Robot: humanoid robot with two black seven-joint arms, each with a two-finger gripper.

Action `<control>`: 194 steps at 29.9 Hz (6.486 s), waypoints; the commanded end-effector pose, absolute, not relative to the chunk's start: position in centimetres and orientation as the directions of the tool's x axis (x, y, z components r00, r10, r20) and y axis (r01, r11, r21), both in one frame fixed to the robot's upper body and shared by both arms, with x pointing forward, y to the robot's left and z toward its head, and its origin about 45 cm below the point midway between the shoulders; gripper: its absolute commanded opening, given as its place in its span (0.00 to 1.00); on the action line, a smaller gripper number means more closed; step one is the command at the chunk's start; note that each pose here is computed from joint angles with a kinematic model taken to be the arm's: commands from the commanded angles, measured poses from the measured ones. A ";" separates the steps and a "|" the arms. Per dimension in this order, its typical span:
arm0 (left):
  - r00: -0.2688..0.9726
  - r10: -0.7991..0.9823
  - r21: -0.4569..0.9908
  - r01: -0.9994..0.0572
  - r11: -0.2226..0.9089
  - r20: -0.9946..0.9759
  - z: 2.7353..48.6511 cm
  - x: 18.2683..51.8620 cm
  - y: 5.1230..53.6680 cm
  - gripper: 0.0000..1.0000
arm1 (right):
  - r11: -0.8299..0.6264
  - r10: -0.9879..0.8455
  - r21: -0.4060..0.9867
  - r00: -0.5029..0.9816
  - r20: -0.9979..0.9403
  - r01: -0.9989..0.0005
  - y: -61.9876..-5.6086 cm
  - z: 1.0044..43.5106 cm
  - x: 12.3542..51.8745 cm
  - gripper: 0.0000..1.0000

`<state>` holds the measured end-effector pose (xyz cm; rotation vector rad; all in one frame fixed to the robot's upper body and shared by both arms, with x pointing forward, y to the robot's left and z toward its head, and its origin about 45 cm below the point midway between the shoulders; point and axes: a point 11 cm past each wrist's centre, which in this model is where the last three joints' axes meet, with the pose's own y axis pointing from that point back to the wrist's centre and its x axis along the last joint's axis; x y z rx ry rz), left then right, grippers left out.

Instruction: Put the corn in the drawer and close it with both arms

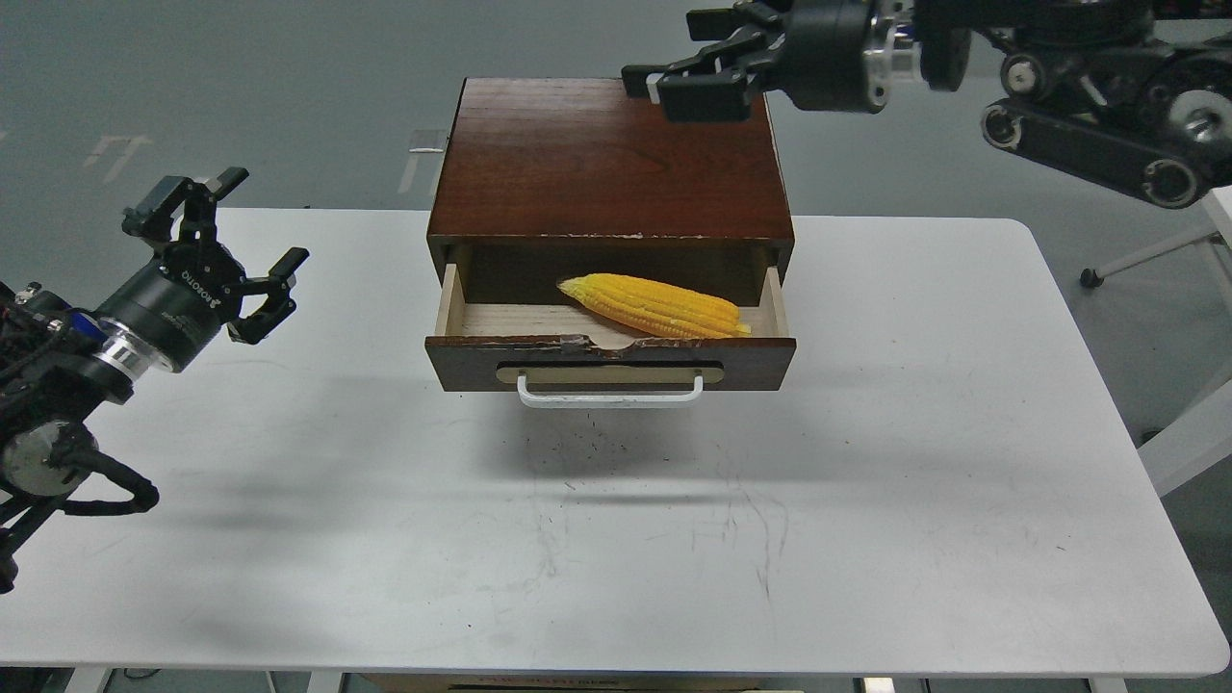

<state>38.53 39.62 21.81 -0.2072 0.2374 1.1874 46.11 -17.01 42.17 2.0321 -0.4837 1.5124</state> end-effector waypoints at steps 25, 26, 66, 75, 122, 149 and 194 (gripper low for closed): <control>0.433 0.900 -0.093 -0.899 0.427 -0.054 28.9 40.9 40.7 1.00 | -0.186 -0.974 0.148 0.162 -0.158 -0.971 -34.6 16.5 40.1 0.99; 0.433 0.900 -0.093 -0.899 0.427 -0.053 29.0 40.9 40.7 1.00 | -0.186 -0.974 0.148 0.162 -0.158 -0.971 -34.6 16.5 40.1 0.99; 0.840 -0.050 0.254 -0.106 0.961 0.540 21.3 24.4 15.6 0.00 | -0.194 -0.974 0.181 0.167 -0.155 -0.964 -34.5 15.1 39.3 0.99; 0.911 0.250 0.123 -0.303 0.945 0.327 20.7 27.6 17.7 0.00 | -0.194 -0.974 0.181 0.167 -0.155 -0.964 -34.5 15.1 39.3 0.99; 0.856 0.391 0.176 -0.466 0.867 0.338 17.4 32.7 19.5 0.00 | -0.180 -0.977 0.206 0.150 -0.154 -0.962 -35.2 14.2 38.4 0.99; 0.772 0.493 0.159 -0.589 0.792 0.402 16.9 37.1 19.2 0.00 | -0.169 -0.978 0.221 0.135 -0.162 -0.961 -35.6 13.5 37.7 0.99; 0.769 0.637 -0.271 -0.604 0.749 0.046 31.9 34.7 24.1 0.99 | -0.165 -0.974 0.198 0.127 -0.190 -0.966 -34.7 13.7 38.2 0.99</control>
